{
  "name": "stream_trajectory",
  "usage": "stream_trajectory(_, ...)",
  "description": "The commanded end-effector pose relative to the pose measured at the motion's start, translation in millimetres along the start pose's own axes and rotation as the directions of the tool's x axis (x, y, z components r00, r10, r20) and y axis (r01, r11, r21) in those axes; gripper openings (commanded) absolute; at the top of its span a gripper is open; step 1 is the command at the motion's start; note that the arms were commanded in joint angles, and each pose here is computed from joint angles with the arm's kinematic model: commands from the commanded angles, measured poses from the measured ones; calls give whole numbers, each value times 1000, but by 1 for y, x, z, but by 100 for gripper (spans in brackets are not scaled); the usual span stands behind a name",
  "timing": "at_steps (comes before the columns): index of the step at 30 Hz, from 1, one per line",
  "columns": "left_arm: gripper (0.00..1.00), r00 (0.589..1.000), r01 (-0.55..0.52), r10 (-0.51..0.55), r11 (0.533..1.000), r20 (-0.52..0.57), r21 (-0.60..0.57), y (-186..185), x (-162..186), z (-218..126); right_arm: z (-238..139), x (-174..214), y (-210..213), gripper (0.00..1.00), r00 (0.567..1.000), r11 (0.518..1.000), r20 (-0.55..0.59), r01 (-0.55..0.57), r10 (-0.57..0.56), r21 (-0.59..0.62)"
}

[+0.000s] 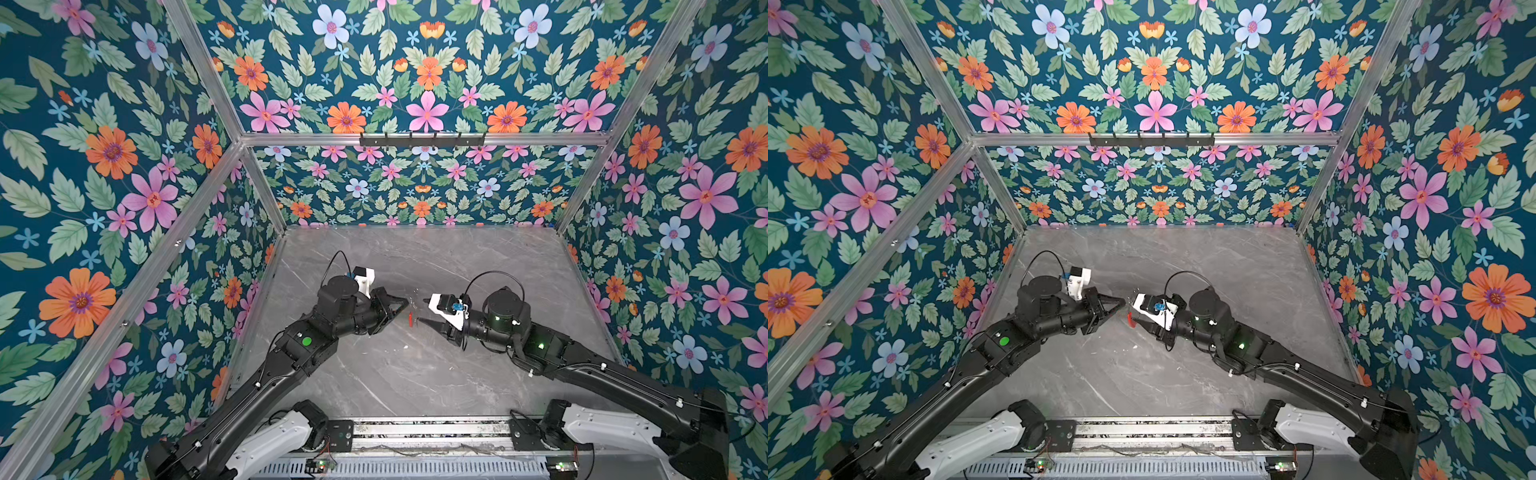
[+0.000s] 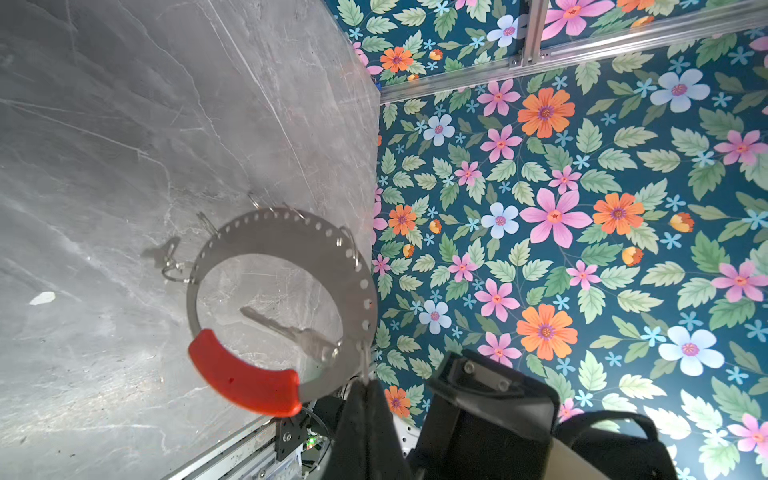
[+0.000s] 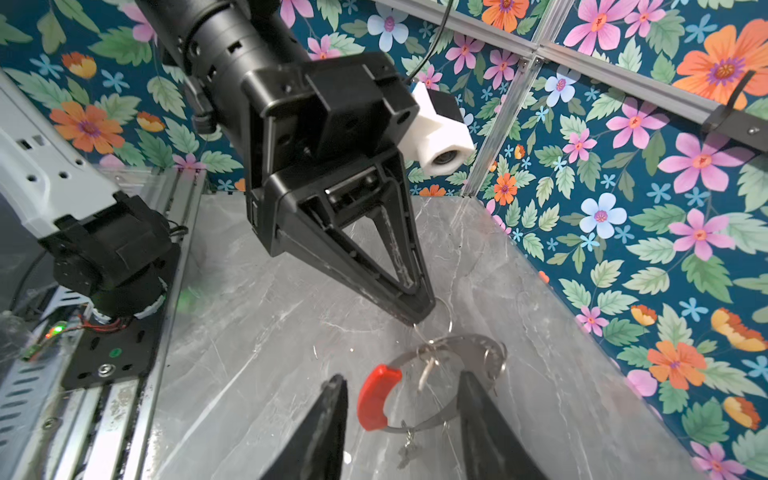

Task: Remove the keys from the keyring

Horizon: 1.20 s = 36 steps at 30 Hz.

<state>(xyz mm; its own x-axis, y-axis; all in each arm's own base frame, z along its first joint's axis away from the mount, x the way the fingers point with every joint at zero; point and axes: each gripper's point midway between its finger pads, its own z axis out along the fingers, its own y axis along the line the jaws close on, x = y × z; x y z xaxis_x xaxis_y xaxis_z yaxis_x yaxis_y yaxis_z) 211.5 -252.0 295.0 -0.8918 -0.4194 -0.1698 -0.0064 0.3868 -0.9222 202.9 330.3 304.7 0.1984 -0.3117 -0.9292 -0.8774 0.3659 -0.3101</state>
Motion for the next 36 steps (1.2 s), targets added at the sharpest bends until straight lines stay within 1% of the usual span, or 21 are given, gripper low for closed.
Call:
stream_trajectory(1,0,1000,2,-2,999,-1,41,-10,-1,-2,6,2,-9,35,992,989,-44,119,-115,91)
stream_trajectory(3,0,1000,2,-2,999,-1,42,-9,-1,-2,9,1,-9,28,985,978,-51,170,-165,123)
stream_trajectory(6,0,1000,3,-3,999,-2,46,-10,-1,-3,12,1,-8,21,979,969,-54,205,-199,142)
stream_trajectory(10,0,1000,5,-5,999,-4,46,-9,-2,-3,15,-4,-7,20,969,955,-53,248,-243,164)
stream_trajectory(15,0,1000,4,-4,999,0,50,-9,-3,-4,22,-1,-7,17,960,946,-78,278,-268,170)
stream_trajectory(26,0,1000,1,-1,998,-3,59,-10,-3,-4,25,-1,-12,13,953,930,-92,303,-289,207)
stream_trajectory(36,0,1000,-1,1,997,-5,72,-12,-2,-5,31,2,-11,12,952,933,-104,305,-290,193)
